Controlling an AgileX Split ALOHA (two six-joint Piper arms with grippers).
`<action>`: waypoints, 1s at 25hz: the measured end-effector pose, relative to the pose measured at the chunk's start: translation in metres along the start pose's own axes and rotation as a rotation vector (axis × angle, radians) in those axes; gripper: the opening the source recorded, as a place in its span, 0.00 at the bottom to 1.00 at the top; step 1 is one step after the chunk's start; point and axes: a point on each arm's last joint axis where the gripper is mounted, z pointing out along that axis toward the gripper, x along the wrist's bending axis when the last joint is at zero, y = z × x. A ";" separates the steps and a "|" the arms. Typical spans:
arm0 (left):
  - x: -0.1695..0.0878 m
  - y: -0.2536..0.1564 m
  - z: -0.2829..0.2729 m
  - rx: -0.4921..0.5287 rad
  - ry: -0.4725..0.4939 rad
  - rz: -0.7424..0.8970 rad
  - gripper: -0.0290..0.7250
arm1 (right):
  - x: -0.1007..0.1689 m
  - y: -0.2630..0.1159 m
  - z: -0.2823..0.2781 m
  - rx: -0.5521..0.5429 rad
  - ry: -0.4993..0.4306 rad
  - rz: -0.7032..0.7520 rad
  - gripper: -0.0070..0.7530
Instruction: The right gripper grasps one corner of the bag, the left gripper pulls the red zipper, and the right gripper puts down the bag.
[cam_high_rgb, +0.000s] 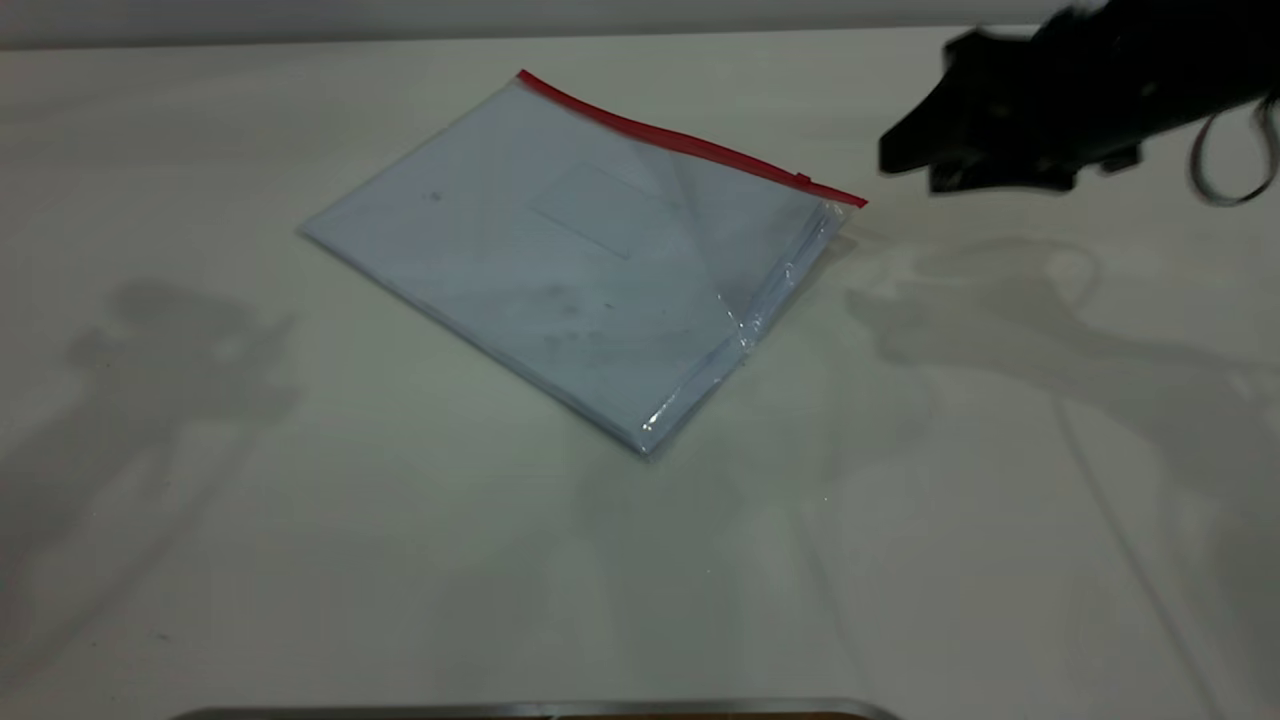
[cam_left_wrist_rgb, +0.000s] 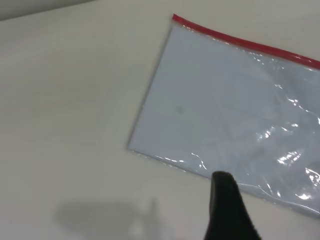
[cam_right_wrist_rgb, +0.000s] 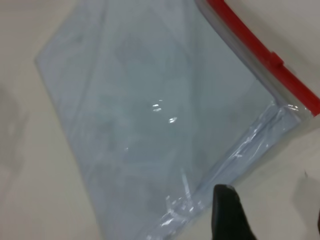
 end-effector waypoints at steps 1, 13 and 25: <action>0.001 0.000 0.002 0.001 0.003 -0.001 0.70 | -0.006 -0.002 0.010 0.011 0.006 0.012 0.62; 0.003 0.001 0.005 -0.008 0.017 -0.003 0.70 | -0.040 0.009 0.069 0.002 0.045 0.029 0.62; 0.004 0.002 0.005 -0.018 0.025 -0.003 0.70 | -0.020 0.014 0.104 0.007 0.100 0.020 0.60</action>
